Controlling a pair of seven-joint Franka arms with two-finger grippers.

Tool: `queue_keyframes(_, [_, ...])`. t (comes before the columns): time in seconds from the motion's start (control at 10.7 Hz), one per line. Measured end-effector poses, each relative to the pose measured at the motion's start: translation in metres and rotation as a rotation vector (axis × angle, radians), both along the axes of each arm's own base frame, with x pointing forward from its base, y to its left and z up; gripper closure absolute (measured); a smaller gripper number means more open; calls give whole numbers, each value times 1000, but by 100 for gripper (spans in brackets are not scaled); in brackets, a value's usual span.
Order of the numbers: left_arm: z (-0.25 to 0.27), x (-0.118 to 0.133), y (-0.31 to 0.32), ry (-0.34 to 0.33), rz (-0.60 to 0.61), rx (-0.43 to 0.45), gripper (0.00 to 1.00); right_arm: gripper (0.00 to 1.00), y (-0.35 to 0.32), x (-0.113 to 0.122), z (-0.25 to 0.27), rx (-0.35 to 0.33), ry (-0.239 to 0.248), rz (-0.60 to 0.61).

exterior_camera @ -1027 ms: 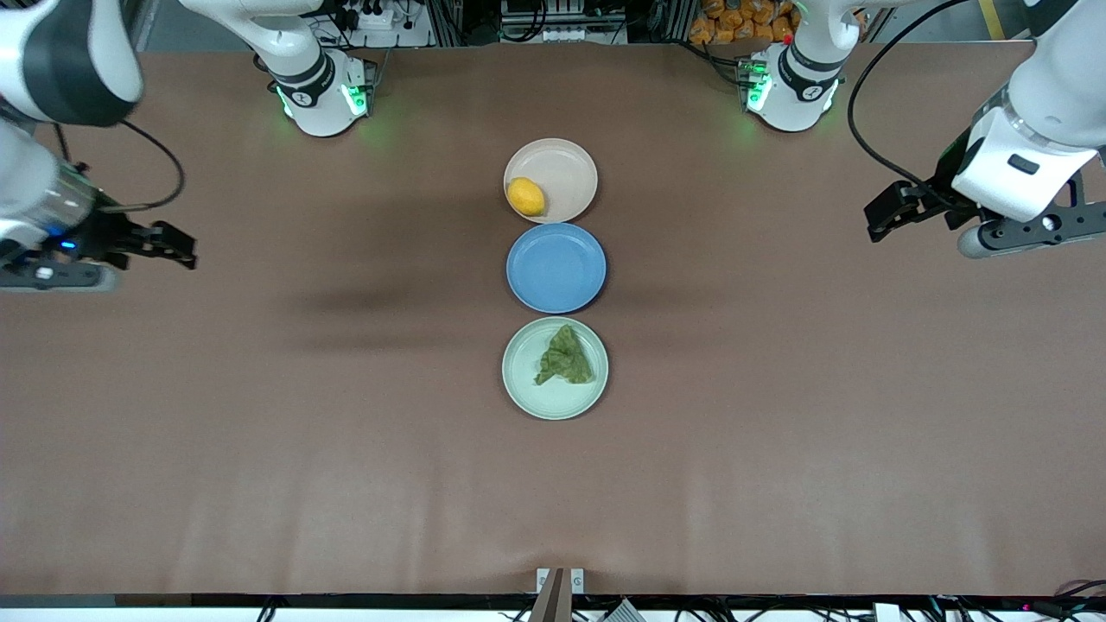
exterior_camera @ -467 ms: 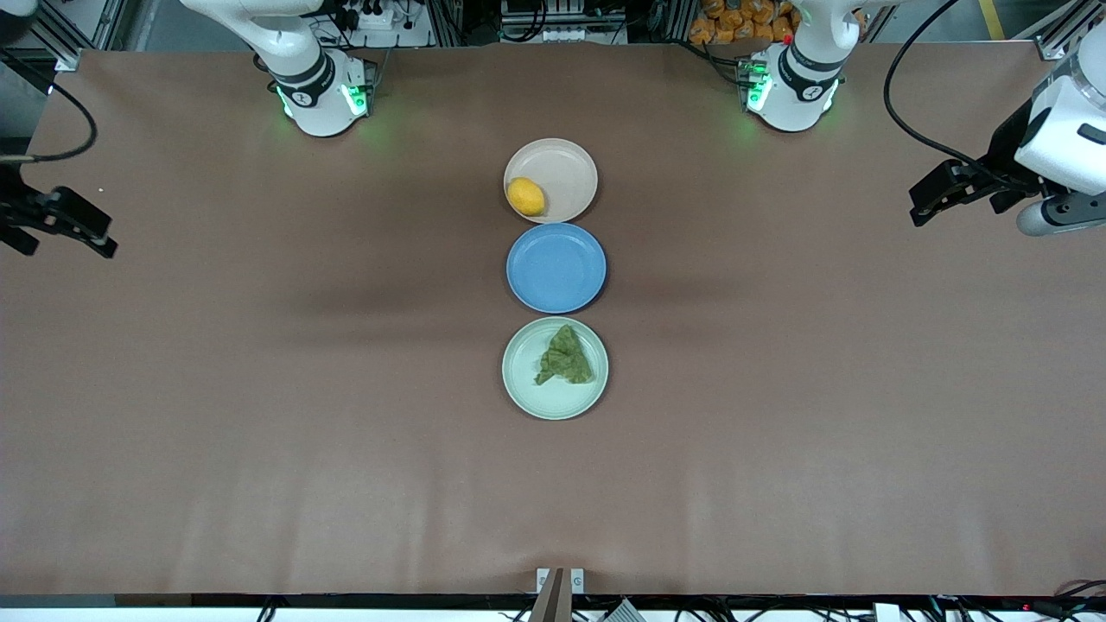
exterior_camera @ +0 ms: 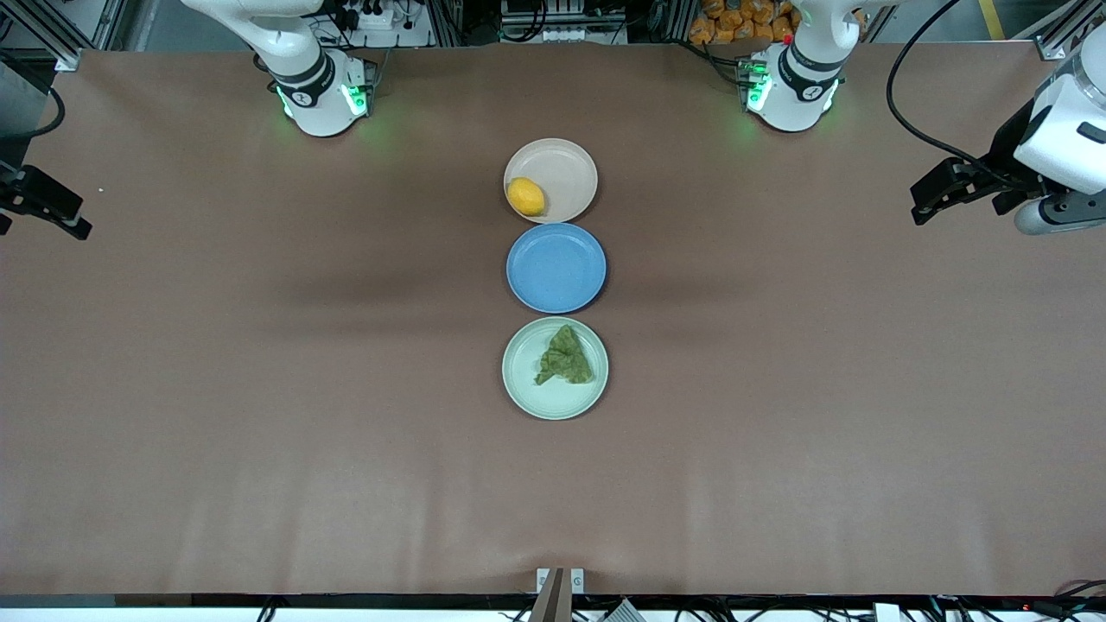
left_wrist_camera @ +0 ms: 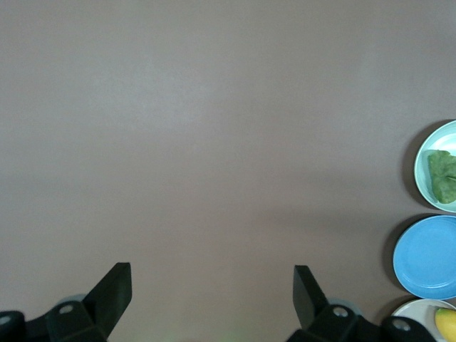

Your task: Place lemon and lettuce in plates

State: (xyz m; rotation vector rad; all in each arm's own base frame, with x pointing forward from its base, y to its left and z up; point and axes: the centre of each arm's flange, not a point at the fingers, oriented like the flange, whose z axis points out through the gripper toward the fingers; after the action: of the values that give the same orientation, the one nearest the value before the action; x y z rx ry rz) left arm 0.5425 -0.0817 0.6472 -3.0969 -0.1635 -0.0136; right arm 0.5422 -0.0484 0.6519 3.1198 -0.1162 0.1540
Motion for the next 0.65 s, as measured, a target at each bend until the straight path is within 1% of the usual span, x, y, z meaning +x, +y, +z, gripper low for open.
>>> queue_keyframes(0.47, [6,-3,0,-11,-3,1,0,0,5,0,3,0,-3,23])
queue_keyframes(0.65, [6,-3,2,-9,-47,1,0,0,5,0,3,1,-3,37])
